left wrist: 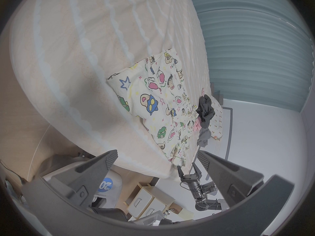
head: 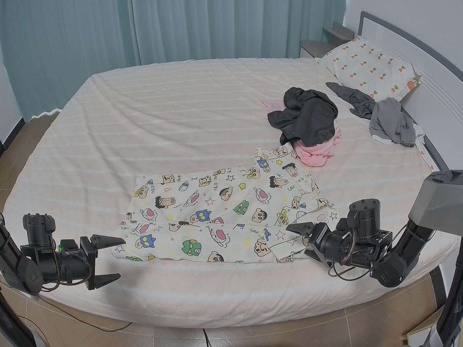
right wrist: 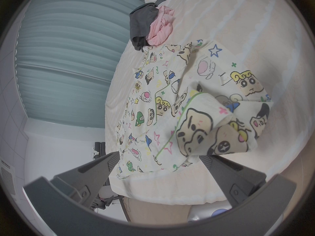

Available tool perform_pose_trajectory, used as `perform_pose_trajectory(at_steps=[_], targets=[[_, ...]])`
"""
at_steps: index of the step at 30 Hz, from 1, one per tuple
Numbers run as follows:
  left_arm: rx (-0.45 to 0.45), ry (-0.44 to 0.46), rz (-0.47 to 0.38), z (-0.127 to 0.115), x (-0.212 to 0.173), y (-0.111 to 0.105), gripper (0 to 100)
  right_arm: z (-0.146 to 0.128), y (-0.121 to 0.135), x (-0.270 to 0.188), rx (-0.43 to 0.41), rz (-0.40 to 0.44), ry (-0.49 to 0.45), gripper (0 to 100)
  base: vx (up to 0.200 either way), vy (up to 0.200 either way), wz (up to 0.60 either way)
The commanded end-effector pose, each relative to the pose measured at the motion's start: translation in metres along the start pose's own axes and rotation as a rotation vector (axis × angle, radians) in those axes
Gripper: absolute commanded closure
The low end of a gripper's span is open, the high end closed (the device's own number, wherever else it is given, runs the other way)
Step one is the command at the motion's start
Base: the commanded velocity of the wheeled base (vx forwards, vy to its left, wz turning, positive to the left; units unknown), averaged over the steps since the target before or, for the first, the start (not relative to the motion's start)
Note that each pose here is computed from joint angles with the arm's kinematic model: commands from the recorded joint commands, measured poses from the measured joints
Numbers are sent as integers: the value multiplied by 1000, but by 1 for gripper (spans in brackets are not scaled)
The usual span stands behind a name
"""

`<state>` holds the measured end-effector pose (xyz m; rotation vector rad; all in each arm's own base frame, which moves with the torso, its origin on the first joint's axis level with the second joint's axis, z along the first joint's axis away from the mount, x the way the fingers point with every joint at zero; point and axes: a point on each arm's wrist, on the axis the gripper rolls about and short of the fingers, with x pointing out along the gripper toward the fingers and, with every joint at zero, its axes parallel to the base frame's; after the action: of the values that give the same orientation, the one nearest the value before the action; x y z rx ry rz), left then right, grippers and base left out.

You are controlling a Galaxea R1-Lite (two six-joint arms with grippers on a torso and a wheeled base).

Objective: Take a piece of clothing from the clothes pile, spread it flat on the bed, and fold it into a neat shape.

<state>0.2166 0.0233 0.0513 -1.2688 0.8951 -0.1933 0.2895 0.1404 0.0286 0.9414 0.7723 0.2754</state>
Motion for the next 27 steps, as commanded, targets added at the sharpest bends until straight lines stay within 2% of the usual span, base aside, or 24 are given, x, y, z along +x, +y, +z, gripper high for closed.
perform_pose_trajectory(at_steps=[1, 12, 16, 27], targets=[[-7, 2, 7, 0, 1, 2, 0, -2, 9, -6, -12, 26, 0, 0, 0, 0, 0], [-7, 2, 7, 0, 1, 2, 0, -9, 17, -8, -28, 39, 7, 0, 0, 0, 0], [-6, 2, 7, 0, 1, 2, 0, -18, 20, -7, -39, 9, 19, 0, 0, 0, 0], [-6, 2, 7, 0, 1, 2, 0, -14, 11, 13, -29, -36, 0, 0, 0, 0, 0]])
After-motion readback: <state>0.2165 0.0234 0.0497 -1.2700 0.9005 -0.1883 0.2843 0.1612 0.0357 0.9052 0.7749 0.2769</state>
